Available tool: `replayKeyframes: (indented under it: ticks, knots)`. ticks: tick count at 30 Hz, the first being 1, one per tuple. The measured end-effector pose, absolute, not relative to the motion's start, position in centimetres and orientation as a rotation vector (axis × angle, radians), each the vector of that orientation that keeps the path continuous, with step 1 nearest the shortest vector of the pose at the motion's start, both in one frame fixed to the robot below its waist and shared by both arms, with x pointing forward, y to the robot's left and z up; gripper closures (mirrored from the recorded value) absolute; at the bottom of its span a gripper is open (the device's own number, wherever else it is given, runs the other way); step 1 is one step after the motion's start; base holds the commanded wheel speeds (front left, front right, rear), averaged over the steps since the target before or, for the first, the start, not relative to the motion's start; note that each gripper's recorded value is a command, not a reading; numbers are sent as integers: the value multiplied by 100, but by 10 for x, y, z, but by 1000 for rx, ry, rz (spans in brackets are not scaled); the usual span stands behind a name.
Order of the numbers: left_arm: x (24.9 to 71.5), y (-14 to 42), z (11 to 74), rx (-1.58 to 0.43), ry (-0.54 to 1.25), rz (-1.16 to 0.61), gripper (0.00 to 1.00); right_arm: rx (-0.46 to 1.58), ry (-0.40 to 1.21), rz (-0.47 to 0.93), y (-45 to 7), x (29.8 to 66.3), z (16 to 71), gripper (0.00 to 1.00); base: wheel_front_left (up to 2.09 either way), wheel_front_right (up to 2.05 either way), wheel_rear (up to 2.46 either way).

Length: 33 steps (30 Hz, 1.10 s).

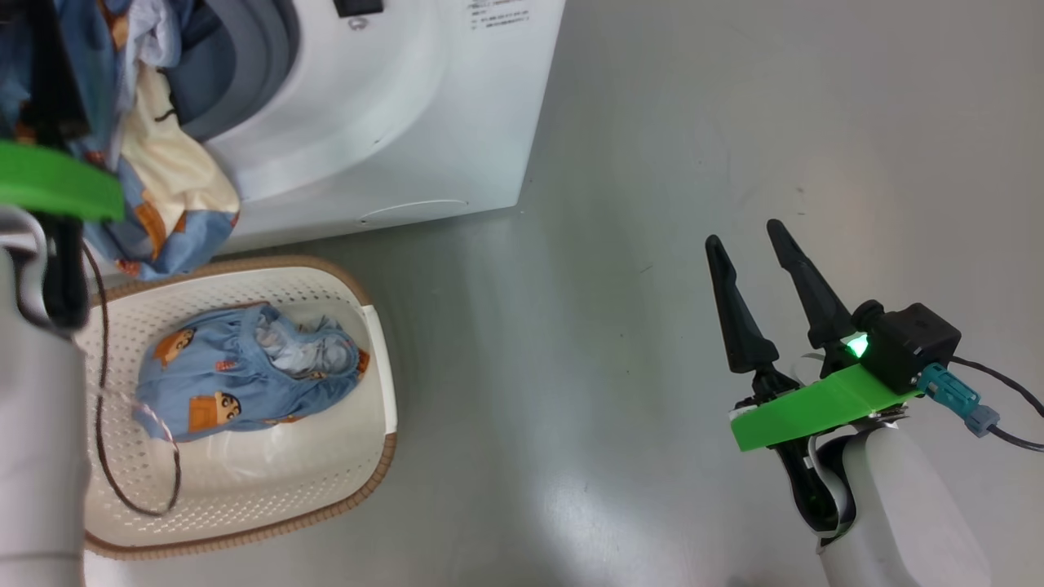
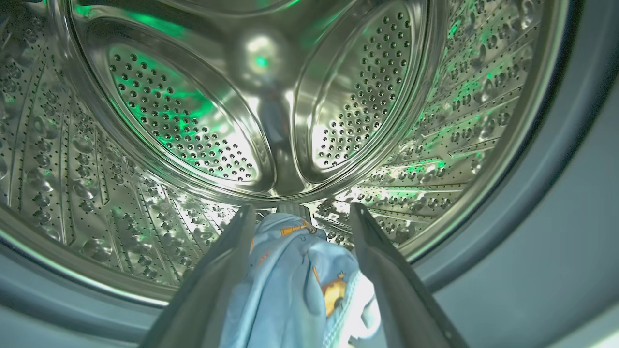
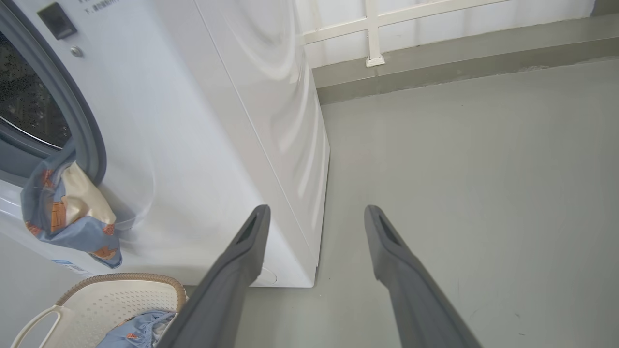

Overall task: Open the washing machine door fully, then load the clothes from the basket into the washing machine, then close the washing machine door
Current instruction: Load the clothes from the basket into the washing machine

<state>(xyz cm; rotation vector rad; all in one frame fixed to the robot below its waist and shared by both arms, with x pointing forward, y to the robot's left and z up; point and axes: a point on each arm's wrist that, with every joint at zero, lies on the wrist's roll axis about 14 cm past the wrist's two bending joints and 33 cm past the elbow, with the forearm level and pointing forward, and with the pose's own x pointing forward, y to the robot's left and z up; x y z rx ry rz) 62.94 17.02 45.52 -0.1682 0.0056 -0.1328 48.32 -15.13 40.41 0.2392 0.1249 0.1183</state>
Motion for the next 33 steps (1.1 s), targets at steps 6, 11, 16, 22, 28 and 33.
replayKeyframes:
  ticks: [6, 11, 16, 22, 28, 33]
  knots:
    - [602, 182, 442, -179, 18, -107, 0, 242, 121, 127, -148, 485, 405, 0, 0, 0, 0]
    - [579, 181, 434, -191, 22, -101, 0, 247, 130, 131, -145, 483, 402, 0, 0, 0, 0]
    - [552, 182, 417, -194, 61, -83, 0, 250, 132, 134, -143, 483, 401, 0, 0, 0, 0]
    - [525, 183, 402, -205, 99, -53, 0, 240, 133, 138, -143, 482, 401, 0, 0, 0, 0]
    - [499, 190, 386, -206, 145, -11, 0, 224, 139, 143, -142, 481, 400, 0, 0, 0, 0]
    - [471, 198, 374, -209, 192, 42, 0, 222, 139, 143, -143, 481, 400, 0, 0, 0, 0]
